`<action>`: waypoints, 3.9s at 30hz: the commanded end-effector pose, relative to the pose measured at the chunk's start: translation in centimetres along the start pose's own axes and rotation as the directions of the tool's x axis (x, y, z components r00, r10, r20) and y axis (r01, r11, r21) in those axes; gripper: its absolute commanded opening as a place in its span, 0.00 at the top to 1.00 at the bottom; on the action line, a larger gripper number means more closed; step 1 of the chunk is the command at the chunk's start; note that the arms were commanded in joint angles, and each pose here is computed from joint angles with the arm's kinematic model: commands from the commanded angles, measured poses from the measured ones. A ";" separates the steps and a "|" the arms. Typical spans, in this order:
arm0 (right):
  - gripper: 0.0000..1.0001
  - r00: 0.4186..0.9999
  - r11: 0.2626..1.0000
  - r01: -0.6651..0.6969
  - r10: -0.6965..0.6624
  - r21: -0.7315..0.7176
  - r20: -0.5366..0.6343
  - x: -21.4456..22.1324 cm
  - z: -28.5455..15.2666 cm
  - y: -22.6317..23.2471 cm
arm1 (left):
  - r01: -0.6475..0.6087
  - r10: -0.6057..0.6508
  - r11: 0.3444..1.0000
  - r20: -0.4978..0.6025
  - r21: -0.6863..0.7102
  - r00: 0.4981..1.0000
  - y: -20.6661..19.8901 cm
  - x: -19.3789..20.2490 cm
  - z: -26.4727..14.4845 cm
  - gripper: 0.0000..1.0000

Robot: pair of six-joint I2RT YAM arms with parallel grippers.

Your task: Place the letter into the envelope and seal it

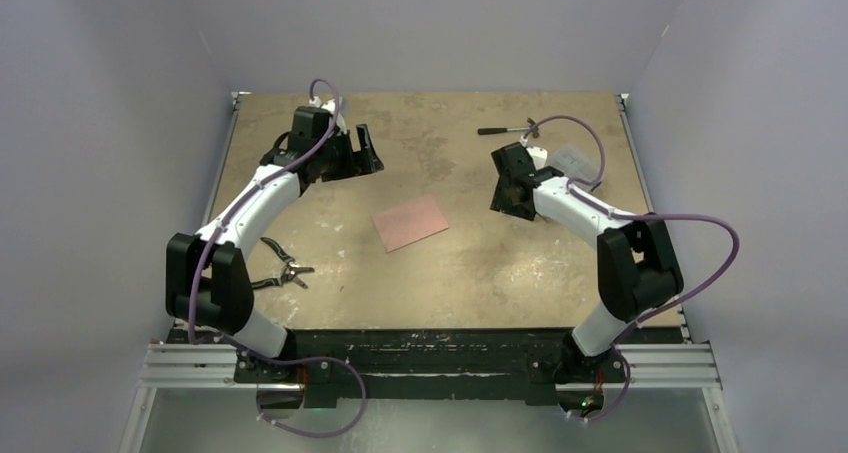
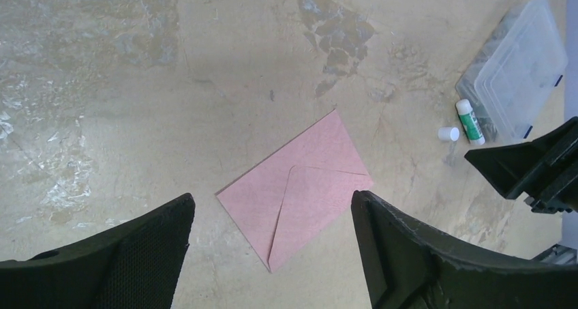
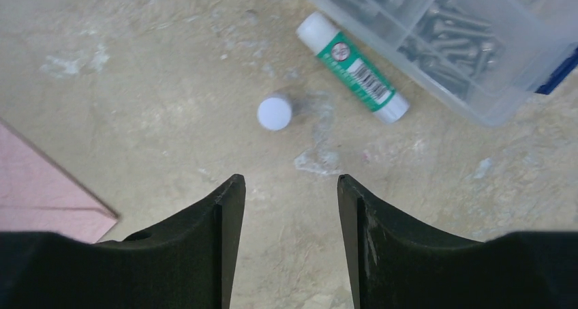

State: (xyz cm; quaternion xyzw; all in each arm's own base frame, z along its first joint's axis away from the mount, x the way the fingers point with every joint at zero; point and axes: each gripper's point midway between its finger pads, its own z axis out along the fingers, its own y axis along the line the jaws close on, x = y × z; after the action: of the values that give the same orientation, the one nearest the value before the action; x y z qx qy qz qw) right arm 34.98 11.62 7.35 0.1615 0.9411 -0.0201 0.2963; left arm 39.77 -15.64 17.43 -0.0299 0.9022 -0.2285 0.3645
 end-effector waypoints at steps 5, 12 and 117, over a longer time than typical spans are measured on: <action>0.56 0.991 0.975 0.105 -0.118 0.194 0.059 -2.0 1.7 -4.5 | 0.013 -0.012 0.995 -0.010 0.099 1.000 -1.3 0.2 0.9 0.19; 0.55 0.986 0.969 0.161 -0.166 0.189 0.009 -1.8 3.8 -5.3 | 0.026 -0.023 0.992 -0.028 0.126 0.999 -1.7 0.4 1.4 0.21; 0.98 0.948 -0.104 0.315 0.092 -0.943 0.306 -6.8 -27.8 18.0 | -0.145 -0.062 0.494 0.202 0.857 0.977 -23.6 -6.3 -12.6 0.55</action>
State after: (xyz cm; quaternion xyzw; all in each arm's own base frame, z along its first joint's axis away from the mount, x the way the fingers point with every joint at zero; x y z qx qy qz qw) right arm 30.90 30.39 32.88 -0.1903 0.6364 0.6145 0.4258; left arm 34.07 -30.94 36.31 0.1361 0.6532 -0.6319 0.3943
